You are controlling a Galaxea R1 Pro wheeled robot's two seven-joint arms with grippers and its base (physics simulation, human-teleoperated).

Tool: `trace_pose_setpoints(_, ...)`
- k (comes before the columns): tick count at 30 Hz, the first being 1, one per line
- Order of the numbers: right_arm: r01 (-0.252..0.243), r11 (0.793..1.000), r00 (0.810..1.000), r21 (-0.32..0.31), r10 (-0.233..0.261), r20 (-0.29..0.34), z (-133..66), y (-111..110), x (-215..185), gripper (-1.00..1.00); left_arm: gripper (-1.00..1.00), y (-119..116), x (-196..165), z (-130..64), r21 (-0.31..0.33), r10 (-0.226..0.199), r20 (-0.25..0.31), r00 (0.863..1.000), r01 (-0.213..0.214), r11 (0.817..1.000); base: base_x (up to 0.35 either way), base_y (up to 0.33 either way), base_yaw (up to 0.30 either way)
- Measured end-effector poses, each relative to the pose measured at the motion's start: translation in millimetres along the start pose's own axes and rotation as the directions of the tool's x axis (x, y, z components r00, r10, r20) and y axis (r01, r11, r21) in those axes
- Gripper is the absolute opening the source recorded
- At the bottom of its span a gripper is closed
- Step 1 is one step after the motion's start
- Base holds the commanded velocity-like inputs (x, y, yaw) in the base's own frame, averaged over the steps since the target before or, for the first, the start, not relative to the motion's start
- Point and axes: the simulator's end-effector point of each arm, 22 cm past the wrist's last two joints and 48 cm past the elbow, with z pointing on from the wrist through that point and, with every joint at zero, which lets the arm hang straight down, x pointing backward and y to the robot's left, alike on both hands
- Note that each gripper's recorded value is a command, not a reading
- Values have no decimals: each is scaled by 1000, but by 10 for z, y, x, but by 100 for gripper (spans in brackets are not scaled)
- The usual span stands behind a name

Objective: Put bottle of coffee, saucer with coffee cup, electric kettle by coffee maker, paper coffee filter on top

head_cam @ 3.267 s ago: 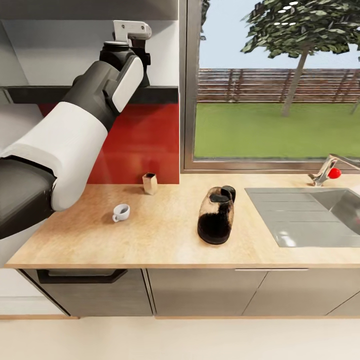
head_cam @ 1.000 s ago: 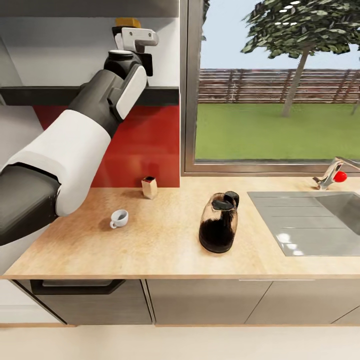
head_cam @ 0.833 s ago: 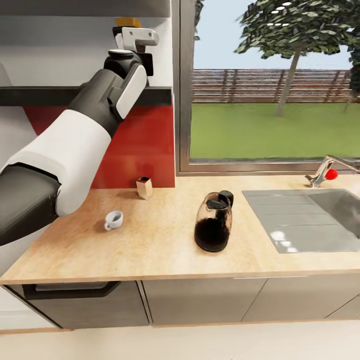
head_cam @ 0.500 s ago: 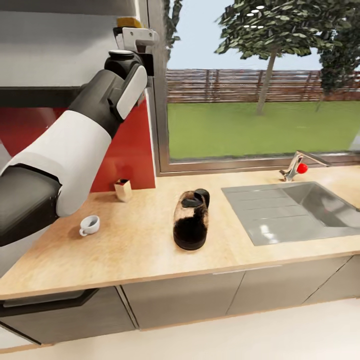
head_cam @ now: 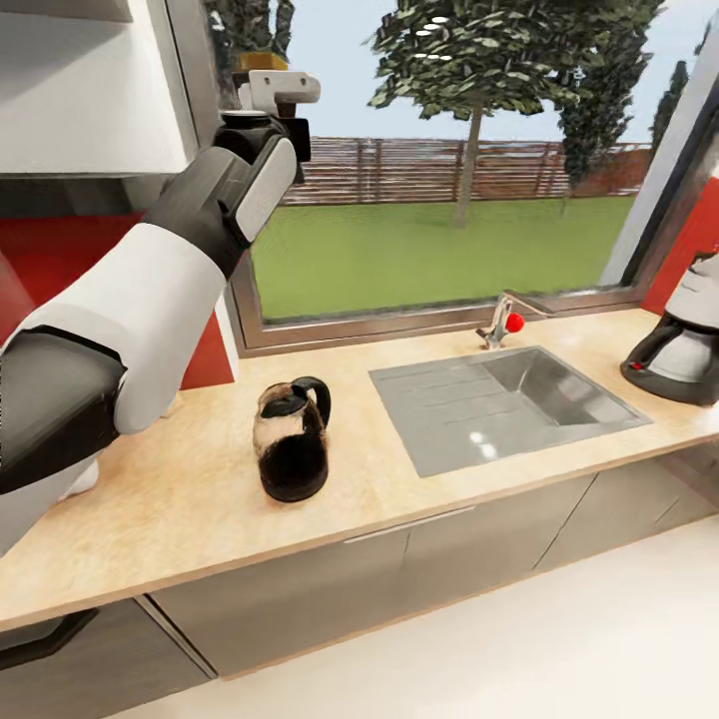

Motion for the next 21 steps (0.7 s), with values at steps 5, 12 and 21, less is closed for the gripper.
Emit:
trace_pose_setpoints(5,0,1000,1000,1,0,0,1,-2,-1,100,-100,-19,11,-1,2,-1,3,1000,1,1000,-174,-237,-273)
trace_pose_setpoints(12,1,1000,1000,1,-1,-1,1,-2,-1,100,-100,-166,154,5,65,-10,-10,1000,11,998,-269,-174,-209)
trace_pose_setpoints(21,2,1000,1000,1,-2,10,2,-3,-35,100,-100,-610,961,-528,213,-91,2,996,88,973,-259,-128,-7)
